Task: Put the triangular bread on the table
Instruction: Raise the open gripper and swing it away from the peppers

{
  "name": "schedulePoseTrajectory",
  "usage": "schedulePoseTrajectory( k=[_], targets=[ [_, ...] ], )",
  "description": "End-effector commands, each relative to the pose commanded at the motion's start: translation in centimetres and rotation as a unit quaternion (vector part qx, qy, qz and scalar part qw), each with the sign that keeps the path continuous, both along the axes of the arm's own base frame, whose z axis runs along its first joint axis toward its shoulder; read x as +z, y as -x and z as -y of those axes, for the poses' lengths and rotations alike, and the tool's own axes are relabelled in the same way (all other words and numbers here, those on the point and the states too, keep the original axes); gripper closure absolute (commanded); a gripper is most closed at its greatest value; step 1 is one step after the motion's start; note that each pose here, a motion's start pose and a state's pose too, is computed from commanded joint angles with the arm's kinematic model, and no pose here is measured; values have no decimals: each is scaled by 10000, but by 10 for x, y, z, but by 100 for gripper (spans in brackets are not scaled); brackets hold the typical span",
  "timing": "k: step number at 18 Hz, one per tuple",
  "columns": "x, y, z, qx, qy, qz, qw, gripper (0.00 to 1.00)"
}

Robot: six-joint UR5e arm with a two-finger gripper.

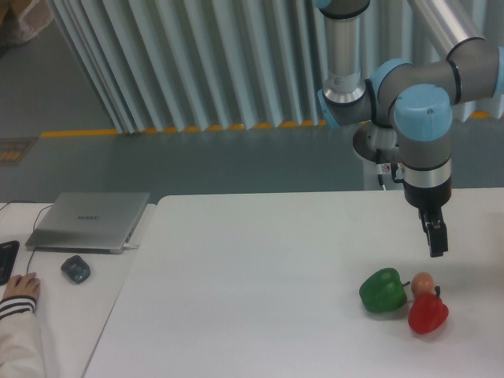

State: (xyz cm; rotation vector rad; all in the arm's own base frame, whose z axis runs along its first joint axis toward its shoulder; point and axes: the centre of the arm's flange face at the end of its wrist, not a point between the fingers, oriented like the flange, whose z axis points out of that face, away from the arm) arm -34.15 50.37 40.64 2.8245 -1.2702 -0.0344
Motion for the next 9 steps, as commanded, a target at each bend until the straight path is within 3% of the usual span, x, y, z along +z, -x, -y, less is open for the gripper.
schedulePoseTrajectory(
  k=[6, 9],
  targets=[
    [-3, 3, 0, 115, -27, 41, 9999, 0],
    [-12, 34, 19, 352, -198, -194, 9990, 0]
  ],
)
